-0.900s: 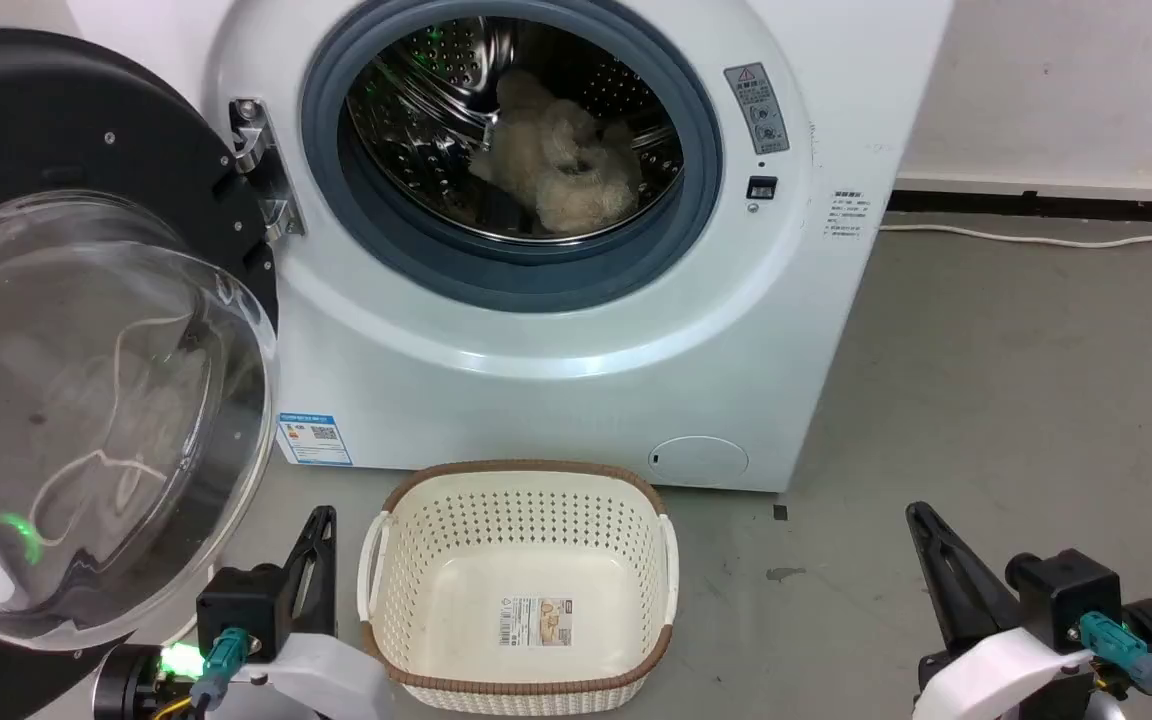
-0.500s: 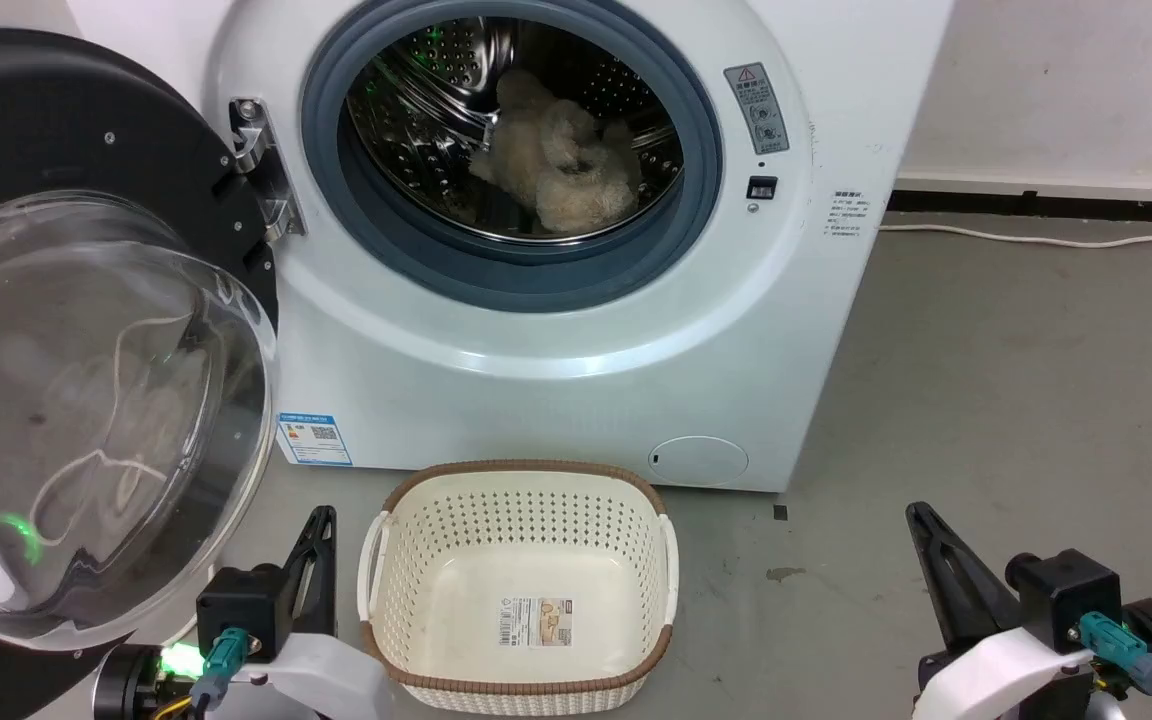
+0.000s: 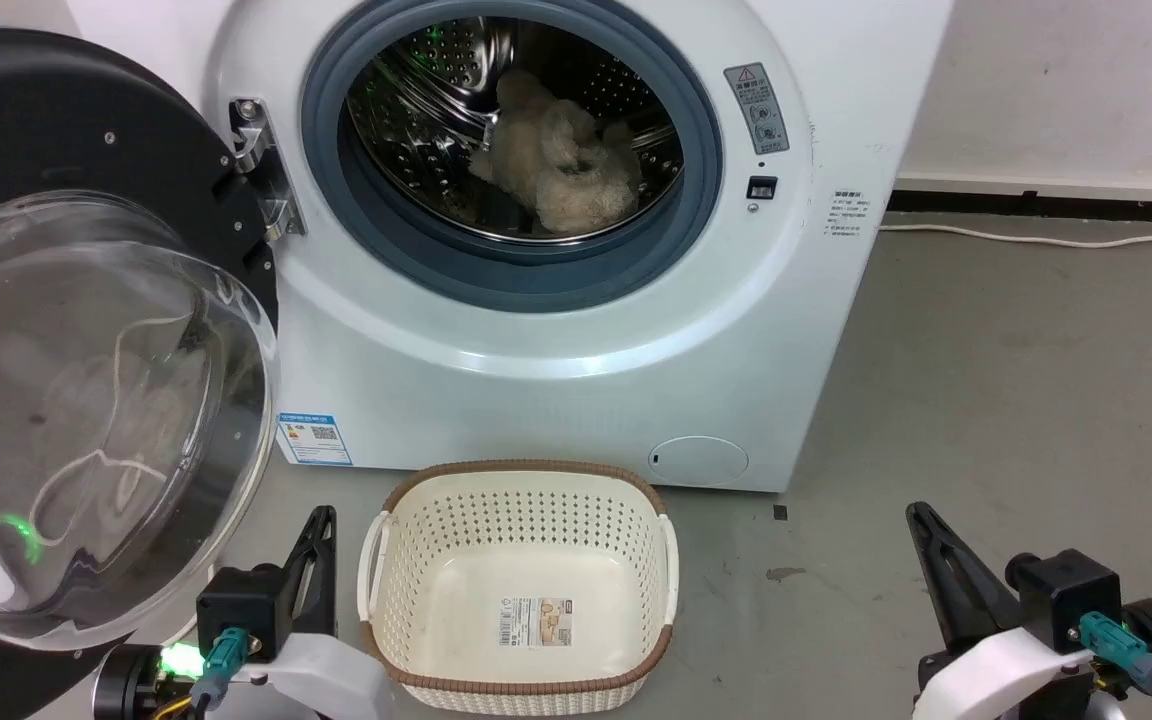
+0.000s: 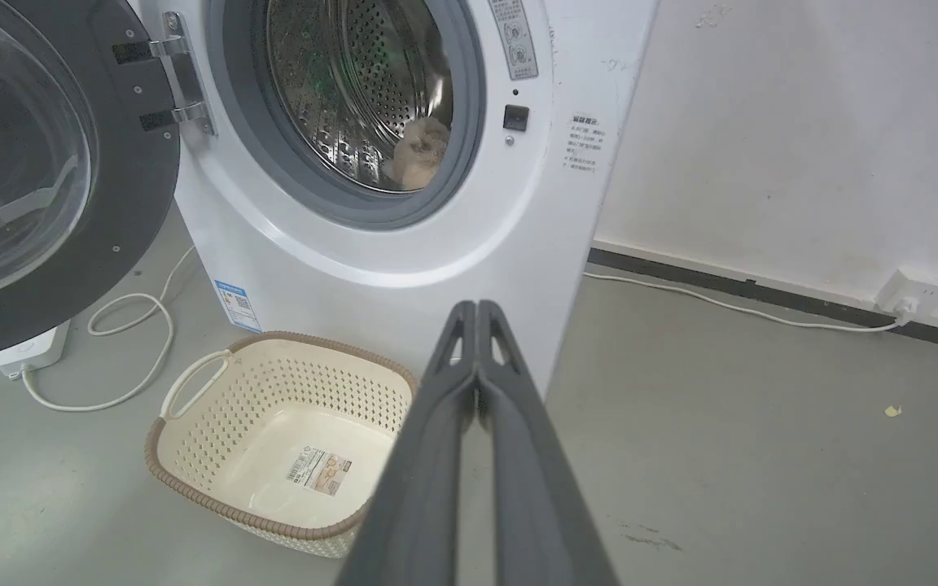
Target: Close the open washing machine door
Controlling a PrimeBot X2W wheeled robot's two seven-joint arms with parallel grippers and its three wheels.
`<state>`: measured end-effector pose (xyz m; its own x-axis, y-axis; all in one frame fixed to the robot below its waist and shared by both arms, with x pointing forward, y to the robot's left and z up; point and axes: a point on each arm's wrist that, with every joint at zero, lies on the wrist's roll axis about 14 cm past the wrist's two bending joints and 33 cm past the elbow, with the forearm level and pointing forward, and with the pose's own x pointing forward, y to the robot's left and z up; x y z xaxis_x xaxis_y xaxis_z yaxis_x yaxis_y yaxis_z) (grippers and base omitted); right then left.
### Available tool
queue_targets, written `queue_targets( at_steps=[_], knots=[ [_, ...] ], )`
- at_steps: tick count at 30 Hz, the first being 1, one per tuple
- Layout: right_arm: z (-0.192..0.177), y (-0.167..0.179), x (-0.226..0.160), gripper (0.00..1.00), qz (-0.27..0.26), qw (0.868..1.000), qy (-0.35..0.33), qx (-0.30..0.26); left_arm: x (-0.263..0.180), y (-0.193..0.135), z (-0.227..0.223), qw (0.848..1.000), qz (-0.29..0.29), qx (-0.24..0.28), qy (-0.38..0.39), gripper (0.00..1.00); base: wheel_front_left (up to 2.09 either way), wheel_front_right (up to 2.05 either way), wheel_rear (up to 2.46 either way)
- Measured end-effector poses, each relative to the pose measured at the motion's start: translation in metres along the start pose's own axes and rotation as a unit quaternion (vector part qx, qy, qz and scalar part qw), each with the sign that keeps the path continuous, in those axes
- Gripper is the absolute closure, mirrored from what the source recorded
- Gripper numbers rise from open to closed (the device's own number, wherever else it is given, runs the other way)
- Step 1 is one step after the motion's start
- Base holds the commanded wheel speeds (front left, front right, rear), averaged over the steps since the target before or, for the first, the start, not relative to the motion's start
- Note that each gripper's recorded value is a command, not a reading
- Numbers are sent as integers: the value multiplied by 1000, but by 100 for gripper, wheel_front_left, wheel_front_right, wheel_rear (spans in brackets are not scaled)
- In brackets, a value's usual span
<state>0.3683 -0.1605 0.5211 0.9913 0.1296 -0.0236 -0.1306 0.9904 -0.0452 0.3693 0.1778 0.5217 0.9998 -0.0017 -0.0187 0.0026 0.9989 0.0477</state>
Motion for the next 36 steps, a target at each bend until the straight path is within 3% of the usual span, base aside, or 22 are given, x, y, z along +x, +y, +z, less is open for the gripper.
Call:
queue_targets(
  at_steps=[4,5,24,36],
  knots=[
    [0,0,0,100,0,1000,0,0,0,0,0,1000,0,0,0,100,0,0,0],
    [0,0,0,0,0,1000,1,0,0,0,0,1000,0,0,1,0,0,0,0],
    [4,5,3,0,8,1000,-13,6,-4,3,2,1000,4,0,-10,0,0,0,0],
    [7,46,16,0,70,997,-26,17,-26,32,7,999,43,4,-28,0,0,0,0]
  ],
)
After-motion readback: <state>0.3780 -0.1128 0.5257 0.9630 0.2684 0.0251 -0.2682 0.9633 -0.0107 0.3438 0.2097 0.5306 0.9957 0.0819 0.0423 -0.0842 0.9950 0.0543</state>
